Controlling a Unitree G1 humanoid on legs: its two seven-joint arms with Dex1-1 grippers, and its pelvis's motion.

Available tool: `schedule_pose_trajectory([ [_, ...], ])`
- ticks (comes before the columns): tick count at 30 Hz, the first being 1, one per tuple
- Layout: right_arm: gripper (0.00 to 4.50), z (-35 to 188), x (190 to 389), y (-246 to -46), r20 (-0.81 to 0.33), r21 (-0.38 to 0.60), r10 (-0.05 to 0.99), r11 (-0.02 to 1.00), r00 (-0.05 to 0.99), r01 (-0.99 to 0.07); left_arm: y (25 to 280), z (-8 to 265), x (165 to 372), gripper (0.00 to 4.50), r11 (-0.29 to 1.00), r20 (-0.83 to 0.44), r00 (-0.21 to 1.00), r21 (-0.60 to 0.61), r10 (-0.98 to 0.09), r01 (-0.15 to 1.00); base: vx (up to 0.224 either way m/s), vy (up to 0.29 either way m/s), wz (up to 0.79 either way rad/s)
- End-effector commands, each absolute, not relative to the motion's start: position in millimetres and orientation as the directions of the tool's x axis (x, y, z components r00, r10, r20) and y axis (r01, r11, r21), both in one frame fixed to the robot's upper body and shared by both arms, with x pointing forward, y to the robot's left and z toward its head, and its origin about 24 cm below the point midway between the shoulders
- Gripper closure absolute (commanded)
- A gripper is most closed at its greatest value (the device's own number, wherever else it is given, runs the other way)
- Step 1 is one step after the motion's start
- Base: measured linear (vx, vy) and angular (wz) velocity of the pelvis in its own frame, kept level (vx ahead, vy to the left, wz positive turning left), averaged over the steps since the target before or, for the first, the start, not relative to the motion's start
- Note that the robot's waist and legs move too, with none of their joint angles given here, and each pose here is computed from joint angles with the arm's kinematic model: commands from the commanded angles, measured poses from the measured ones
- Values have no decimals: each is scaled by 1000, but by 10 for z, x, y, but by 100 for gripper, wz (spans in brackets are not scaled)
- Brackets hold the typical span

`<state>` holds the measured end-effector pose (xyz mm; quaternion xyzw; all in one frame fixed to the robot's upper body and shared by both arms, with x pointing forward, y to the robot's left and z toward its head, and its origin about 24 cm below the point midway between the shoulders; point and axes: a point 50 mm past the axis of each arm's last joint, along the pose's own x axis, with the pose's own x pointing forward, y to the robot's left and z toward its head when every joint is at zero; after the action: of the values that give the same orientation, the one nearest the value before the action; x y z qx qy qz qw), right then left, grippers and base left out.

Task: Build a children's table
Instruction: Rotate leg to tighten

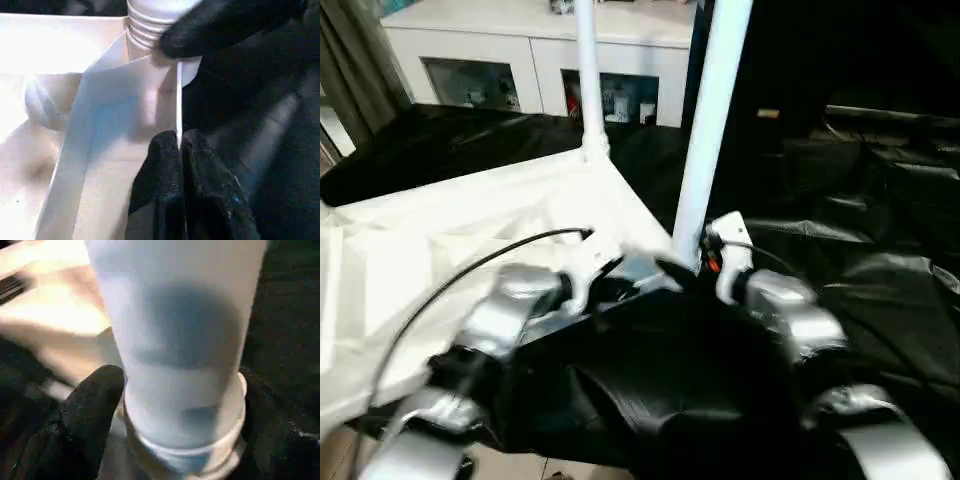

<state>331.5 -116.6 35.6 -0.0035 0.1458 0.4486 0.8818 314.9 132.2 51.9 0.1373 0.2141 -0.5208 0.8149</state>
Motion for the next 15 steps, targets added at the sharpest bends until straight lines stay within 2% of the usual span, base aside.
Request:
schedule_pose_trajectory([
  [1, 81, 290, 3205, -1085, -293, 169, 859, 479, 420, -862, 1188, 636, 3084, 450, 294, -421, 265, -2, -867, 956, 0, 0, 0],
  [8, 81, 373, 3216, -1226, -310, 123, 878, 418, 365, -900, 1390, 640, 2995, 450, 238, -449, 198, -33, -871, 971, 0, 0, 0],
  [10, 81, 382, 3200, -1234, -319, 129, 893, 374, 318, -919, 1458, 642, 2974, 450, 231, -460, 186, -43, -868, 972, 0, 0, 0],
  [15, 121, 366, 3186, -1215, -333, 128, 896, 350, 292, -928, 1487, 643, 2968, 450, 233, -465, 184, -49, -866, 971, 0, 0, 0],
])
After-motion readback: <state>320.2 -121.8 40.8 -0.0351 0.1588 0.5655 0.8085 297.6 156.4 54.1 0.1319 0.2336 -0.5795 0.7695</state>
